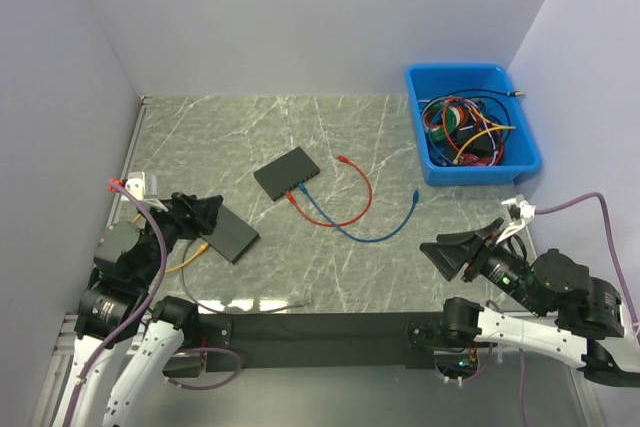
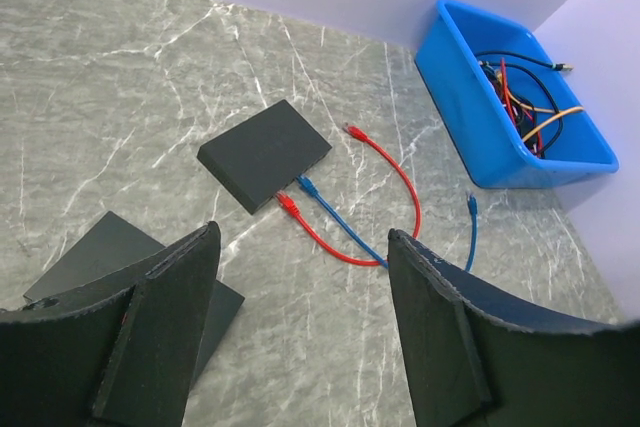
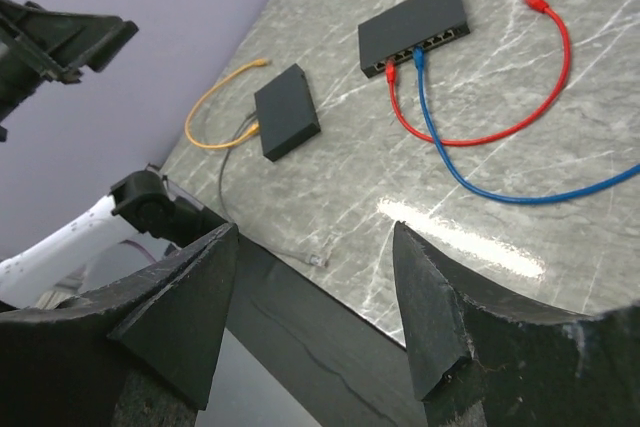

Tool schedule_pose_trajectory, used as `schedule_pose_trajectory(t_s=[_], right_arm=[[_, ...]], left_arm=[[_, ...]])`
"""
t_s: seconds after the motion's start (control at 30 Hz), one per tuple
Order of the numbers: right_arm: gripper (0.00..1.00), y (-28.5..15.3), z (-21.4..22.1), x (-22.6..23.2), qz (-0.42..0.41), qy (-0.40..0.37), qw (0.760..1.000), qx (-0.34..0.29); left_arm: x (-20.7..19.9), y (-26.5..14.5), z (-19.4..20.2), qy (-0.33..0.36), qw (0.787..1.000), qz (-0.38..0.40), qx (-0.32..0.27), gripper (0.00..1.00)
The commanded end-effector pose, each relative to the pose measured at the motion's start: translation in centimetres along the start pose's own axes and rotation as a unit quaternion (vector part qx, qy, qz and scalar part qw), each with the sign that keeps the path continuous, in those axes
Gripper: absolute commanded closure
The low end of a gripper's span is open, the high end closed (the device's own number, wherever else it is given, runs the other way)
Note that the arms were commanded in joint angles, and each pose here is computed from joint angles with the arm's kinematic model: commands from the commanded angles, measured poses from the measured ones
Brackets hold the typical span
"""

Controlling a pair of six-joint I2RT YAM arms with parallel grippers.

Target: Insert the plug into the switch port

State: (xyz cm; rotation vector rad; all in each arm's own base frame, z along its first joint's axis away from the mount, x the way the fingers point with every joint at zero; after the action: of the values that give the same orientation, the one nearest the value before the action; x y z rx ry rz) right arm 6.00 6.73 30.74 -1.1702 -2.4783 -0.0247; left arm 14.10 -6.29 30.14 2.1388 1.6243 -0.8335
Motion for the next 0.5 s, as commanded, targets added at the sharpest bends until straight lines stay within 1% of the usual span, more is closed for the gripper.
schedule_pose_trajectory(t_s=[0.0, 0.2, 0.47], right_arm=[[0.30, 0.43, 0.12, 0.02, 0.013, -0.010, 1.000, 0.012], [0.30, 0.97, 0.23, 0.60, 0.006, -0.027, 0.999, 0.025], [0.30, 0.34, -0.12, 0.32, -0.001, -0.019, 1.000, 0.010]], left_arm=[[-0.32, -0.10, -0.62, -0.001, 1.000, 0.008, -0.022, 0.26], [-0.32, -0.07, -0.61, -0.002, 1.000, 0.007, -0.020, 0.26], [-0.34, -0.20, -0.63, -0.002, 1.000, 0.009, -0.023, 0.26]])
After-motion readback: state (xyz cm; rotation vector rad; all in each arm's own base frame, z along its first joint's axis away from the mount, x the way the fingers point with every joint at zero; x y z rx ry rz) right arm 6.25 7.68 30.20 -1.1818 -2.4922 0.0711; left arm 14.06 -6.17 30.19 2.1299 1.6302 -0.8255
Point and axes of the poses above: each gripper's point midway between its finger pads, its own y axis out along the fingers, its own x axis along the line the jaws close on, z = x × y, the point moved 6 cm from there along -y, back along the fingers, and after that the axes turned 12 degrees about -y, right-handed, at the moved point
